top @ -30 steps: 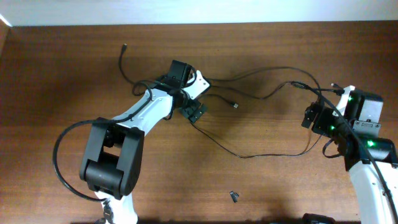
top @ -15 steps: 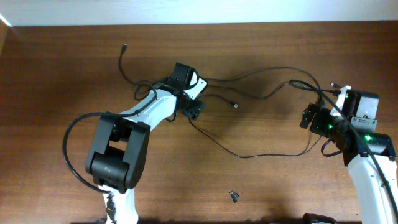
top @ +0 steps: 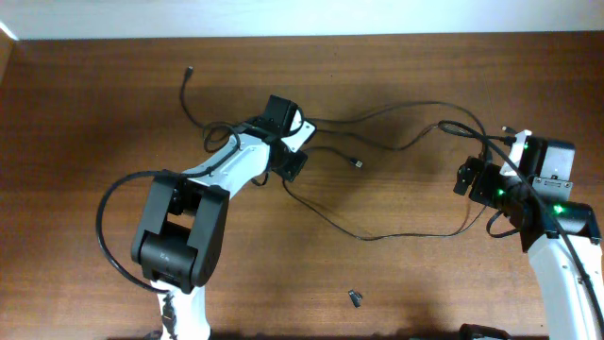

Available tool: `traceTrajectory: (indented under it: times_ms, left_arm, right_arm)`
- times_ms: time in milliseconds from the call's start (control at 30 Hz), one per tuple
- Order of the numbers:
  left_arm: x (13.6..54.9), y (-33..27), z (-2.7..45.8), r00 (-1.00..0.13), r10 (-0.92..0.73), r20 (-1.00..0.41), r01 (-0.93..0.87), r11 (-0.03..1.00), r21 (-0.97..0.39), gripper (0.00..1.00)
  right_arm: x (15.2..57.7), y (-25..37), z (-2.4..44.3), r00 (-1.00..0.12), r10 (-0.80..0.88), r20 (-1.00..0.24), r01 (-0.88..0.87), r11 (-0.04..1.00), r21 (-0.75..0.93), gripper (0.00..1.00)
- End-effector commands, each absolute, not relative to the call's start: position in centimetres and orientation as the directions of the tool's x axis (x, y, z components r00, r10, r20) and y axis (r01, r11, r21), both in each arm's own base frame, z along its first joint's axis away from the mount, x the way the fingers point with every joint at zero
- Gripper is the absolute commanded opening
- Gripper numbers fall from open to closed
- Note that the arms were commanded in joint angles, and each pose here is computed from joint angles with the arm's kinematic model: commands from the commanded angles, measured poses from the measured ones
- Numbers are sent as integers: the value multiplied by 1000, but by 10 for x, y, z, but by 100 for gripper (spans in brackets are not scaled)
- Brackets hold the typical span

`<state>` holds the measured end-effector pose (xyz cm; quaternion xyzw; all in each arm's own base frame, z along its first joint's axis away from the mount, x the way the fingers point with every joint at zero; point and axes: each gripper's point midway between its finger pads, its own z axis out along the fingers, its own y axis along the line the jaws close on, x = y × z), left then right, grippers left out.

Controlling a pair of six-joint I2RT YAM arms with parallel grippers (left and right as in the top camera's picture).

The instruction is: Untangle cables

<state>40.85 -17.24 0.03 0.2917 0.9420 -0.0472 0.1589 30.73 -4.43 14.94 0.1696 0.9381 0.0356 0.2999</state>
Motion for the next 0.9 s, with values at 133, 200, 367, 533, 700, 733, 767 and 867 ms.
traceTrajectory:
  times_ms: [133,200,367,533,700,733,767,867]
  left_arm:
    - [351,-141,-31,-933,356,-45,357,934,-17,0]
    - [354,-128,-30,-959,280,-44,278,960,47,0]
    - [351,-71,-21,-991,-104,-85,-124,954,273,0]
    - [332,-56,-18,-870,-474,-135,-492,818,298,0]
    - [277,-37,-2,-509,-827,-237,-823,387,417,0]
    - [263,-32,5,-411,-866,-284,-858,264,440,0]
    - [243,-26,17,-249,-892,-376,-887,54,459,0]
    - [229,-21,27,-123,-876,-467,-887,-114,448,0]
  right_arm:
    - [310,-44,155,-758,333,-562,287,943,171,99]
    - [310,-44,155,-758,333,-562,287,943,171,99]
    - [311,-44,155,-756,332,-564,287,943,171,99]
    - [311,-44,155,-756,332,-565,287,943,171,99]
    - [312,-45,156,-755,332,-566,286,943,171,99]
    - [312,-45,156,-754,332,-567,286,943,172,99]
    - [313,-45,156,-752,331,-570,285,943,172,99]
    - [316,-45,159,-743,330,-583,283,943,174,99]
